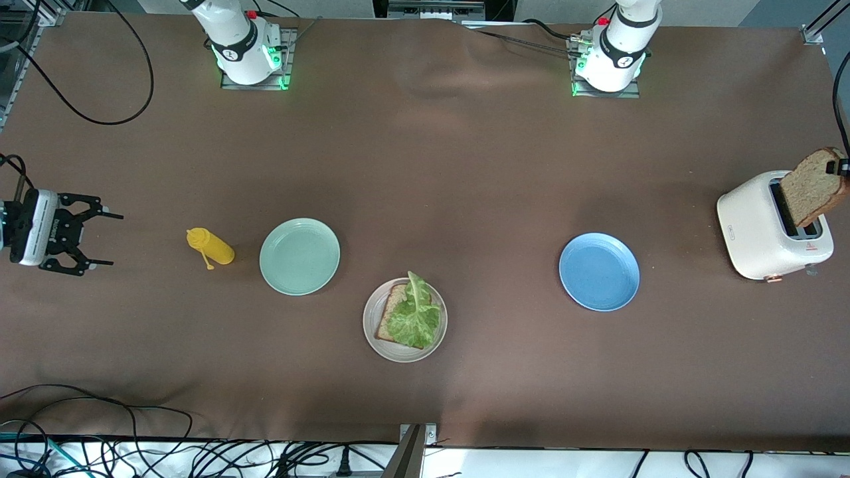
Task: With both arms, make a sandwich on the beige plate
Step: 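Pull a bread slice from the toaster with the left gripper while the right gripper withdraws, then carry the bread slice over the beige plate with the left gripper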
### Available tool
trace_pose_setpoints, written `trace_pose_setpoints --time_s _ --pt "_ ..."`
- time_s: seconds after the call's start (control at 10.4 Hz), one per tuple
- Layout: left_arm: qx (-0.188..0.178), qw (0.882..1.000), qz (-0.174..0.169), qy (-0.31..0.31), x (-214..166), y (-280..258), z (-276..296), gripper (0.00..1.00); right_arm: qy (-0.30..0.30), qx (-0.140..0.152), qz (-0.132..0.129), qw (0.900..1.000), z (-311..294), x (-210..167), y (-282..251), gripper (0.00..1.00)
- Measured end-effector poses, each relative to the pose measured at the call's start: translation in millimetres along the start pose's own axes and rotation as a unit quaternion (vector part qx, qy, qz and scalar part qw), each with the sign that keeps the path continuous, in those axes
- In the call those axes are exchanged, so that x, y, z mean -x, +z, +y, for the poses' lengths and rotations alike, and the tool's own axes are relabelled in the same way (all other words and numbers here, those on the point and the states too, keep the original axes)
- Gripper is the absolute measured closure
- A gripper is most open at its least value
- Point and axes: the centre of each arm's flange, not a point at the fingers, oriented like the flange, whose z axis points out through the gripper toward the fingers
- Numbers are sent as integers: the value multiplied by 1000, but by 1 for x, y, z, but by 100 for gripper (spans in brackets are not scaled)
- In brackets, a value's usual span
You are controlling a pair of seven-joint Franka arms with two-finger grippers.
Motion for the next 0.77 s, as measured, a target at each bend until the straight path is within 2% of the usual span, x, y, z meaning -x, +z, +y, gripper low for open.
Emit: trace_pose_setpoints --time_s 0.19,0.39,0.58,0.77 --pt "22 999 2 -33 -7 -4 36 91 75 22 -34 996 -17 -26 -16 0" --pt "72 995 4 -71 -10 -8 65 91 166 48 -68 983 -41 -69 -36 0" --pt "127 986 -7 -112 -15 -14 110 91 253 75 -89 960 -65 -107 -50 0" --pt "153 978 -3 -139 -33 -18 188 91 347 102 -87 928 -82 -127 -63 0"
